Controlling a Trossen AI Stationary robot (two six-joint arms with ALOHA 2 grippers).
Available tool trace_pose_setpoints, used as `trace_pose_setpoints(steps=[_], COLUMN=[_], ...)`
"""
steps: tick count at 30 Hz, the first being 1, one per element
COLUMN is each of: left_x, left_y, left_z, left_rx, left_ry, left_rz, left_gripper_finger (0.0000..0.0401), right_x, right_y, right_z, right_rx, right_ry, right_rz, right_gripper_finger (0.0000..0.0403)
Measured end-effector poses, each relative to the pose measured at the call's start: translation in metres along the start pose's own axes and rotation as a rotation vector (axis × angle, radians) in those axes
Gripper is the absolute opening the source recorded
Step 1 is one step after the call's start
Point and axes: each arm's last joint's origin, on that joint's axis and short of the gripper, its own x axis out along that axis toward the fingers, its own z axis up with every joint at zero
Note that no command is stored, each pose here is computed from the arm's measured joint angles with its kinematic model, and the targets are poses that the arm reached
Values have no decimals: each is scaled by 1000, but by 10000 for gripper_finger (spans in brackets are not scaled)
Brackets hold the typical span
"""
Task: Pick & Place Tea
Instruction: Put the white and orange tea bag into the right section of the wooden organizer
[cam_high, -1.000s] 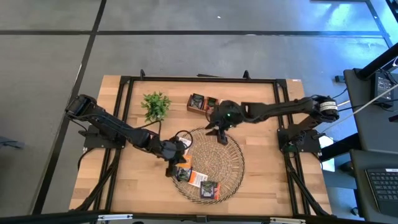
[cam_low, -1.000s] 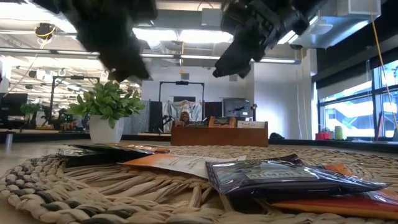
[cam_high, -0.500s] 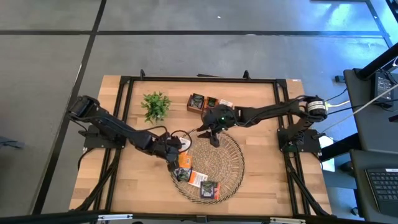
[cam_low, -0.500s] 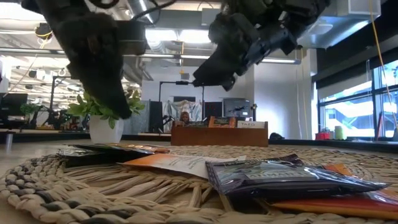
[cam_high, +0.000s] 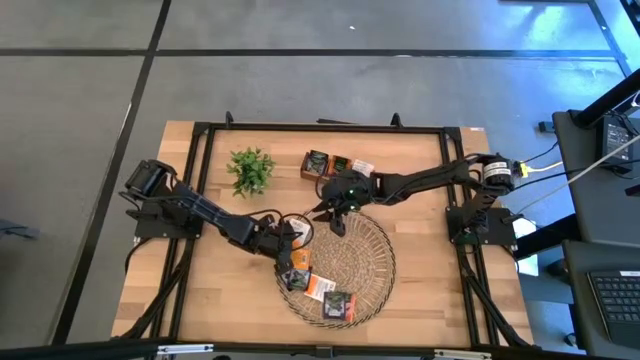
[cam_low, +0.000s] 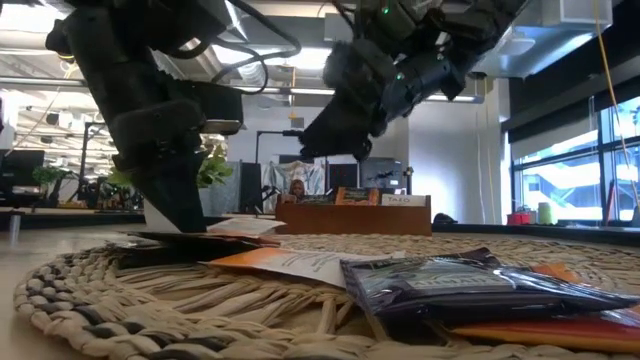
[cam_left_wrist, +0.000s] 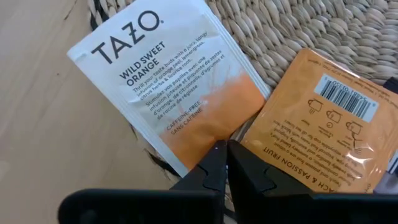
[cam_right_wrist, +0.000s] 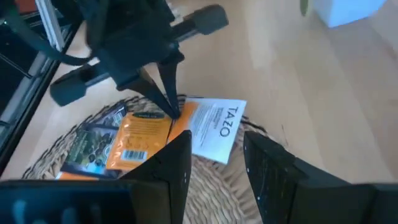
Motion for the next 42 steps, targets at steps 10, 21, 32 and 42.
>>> trace_pose_setpoints(steps=[10,21,32,42], left_x=[1,1,1,1], left_y=[0,0,-1,0], left_z=[0,0,0,0], left_rx=[2,7,10,9], left_ry=[-1,-14,-28,-33], left_rz=[5,4,14,18], left_gripper_finger=[9,8,9,12], right_x=[31,57,70,71], right_y=[-26,-32,-35,-35], right_z=[-21,-9,-20,-20], right_rx=[127,235,269,270], right_ry=[86,171,258,250], right_rz=[110,149,200,201], right_gripper_finger=[219,313,277,204])
